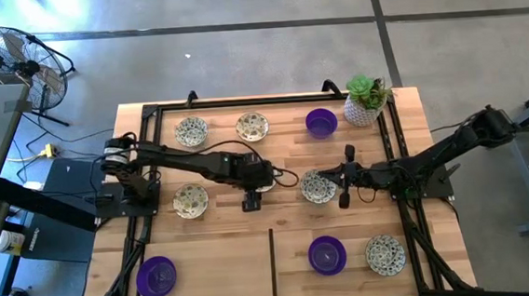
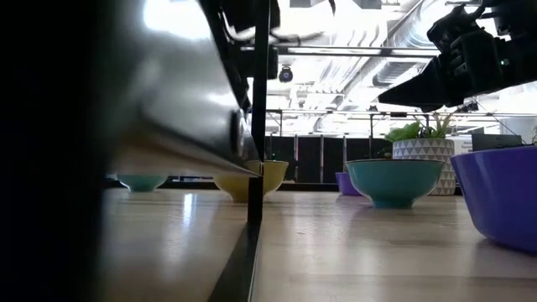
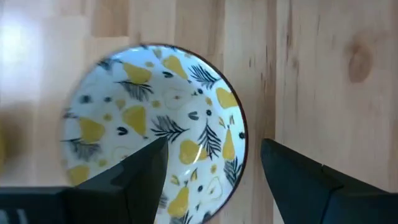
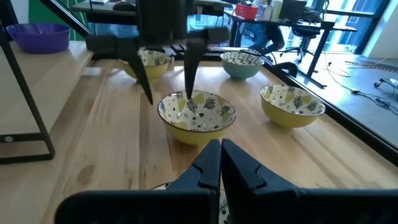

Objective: Pick & Place Mini bowls
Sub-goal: Put the right yellow patterned bowl on the shelf

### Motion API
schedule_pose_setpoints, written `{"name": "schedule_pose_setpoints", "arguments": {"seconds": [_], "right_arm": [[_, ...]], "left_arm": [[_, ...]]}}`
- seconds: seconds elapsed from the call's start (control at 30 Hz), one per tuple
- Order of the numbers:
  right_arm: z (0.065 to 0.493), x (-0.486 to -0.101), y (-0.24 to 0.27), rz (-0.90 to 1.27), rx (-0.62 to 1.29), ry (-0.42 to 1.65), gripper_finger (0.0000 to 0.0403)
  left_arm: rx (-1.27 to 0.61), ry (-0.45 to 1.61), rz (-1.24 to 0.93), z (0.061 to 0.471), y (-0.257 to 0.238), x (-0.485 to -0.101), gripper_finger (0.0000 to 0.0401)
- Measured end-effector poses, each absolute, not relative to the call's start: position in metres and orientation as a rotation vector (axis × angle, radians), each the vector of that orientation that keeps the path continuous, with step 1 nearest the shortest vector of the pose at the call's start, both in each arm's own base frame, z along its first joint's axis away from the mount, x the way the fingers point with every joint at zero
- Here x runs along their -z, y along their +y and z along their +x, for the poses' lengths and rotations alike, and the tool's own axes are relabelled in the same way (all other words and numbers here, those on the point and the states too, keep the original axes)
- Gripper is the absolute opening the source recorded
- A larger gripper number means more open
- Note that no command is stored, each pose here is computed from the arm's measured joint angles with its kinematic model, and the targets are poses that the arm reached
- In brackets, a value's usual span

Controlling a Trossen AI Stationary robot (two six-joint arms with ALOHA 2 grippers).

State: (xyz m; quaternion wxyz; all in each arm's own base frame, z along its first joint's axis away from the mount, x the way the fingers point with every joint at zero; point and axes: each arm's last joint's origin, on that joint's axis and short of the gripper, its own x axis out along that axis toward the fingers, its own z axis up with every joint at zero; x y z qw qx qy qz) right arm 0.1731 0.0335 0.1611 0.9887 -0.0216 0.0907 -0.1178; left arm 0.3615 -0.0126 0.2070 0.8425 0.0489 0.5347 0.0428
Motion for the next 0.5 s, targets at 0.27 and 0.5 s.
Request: {"name": "schedule_pose_setpoints", "arguments": {"seconds": [0.27,0.5], "right_arm": [[0.173,-0.162,0.034,-0.041,0.236,0.176,0.0001],[0.173,-0.162,0.034,-0.053,0.235,0.178,0.0001]], "left_arm": [[-0.108,1.233,0.129,0.368,-0.012,-0.175,0.0252],[-0.108,1.245,0.13,0.369,-0.012,-0.171,0.0176]]}}
